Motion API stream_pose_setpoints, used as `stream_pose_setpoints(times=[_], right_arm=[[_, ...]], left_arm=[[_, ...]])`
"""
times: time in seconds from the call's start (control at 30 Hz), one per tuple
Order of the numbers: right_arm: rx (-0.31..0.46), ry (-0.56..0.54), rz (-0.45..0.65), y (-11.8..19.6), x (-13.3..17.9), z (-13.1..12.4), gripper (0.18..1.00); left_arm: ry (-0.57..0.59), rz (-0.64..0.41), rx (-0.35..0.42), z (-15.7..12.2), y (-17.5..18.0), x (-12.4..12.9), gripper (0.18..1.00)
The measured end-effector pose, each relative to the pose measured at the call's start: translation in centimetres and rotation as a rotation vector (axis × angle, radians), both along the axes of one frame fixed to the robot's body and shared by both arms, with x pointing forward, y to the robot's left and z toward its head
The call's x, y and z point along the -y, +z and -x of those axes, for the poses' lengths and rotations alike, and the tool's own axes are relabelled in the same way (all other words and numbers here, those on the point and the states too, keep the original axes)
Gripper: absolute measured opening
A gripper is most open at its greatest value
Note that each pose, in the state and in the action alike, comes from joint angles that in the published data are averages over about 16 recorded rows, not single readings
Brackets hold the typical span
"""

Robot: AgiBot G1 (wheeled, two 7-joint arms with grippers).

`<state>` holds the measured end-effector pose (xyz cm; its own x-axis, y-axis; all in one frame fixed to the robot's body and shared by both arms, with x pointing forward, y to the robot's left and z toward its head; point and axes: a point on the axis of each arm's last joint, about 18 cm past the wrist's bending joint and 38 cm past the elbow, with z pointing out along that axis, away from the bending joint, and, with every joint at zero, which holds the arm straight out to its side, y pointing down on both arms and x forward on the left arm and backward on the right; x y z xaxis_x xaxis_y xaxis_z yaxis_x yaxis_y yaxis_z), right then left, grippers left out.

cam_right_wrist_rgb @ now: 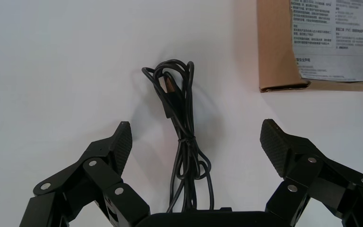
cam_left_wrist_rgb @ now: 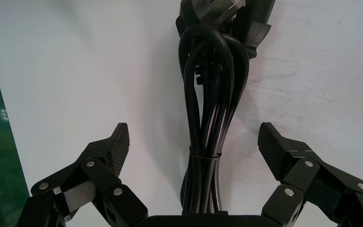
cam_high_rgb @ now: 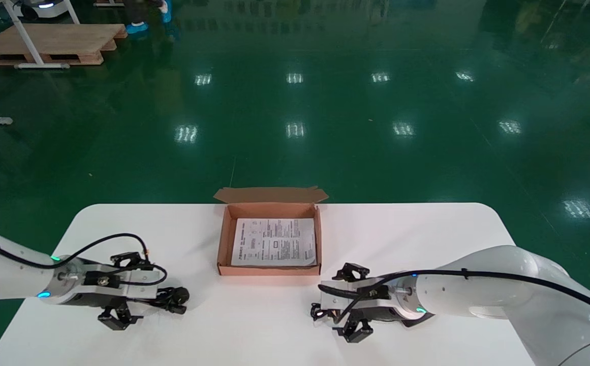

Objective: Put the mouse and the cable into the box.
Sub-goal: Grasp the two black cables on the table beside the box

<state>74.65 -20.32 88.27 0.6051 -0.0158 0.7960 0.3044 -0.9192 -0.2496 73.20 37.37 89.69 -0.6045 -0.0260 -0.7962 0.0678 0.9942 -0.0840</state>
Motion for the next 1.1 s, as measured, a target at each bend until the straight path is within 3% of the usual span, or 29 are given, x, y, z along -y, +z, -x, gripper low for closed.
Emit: stream_pose_setpoints(times=[0.33,0.57,0.77,1.1], right_arm=[[0.002,0.005,-0.001,0.05,-0.06,0.08,0.970],[0.003,0.008,-0.002,0.05,-0.10,0.14,0.905],[0.003,0.010,-0.002,0.07,-0.12,0.16,0.807],[0.004,0.011,-0.003,0.10,-0.15,0.19,0.569]], left_arm=[[0.000,0.000,0.001,-0.01,0.03,0.01,0.969],[-0.001,0.000,0.002,-0.01,0.05,0.02,0.898],[0.000,0.000,0.002,0.00,0.06,0.01,0.801],[0.000,0.000,0.001,0.01,0.04,0.00,0.576]])
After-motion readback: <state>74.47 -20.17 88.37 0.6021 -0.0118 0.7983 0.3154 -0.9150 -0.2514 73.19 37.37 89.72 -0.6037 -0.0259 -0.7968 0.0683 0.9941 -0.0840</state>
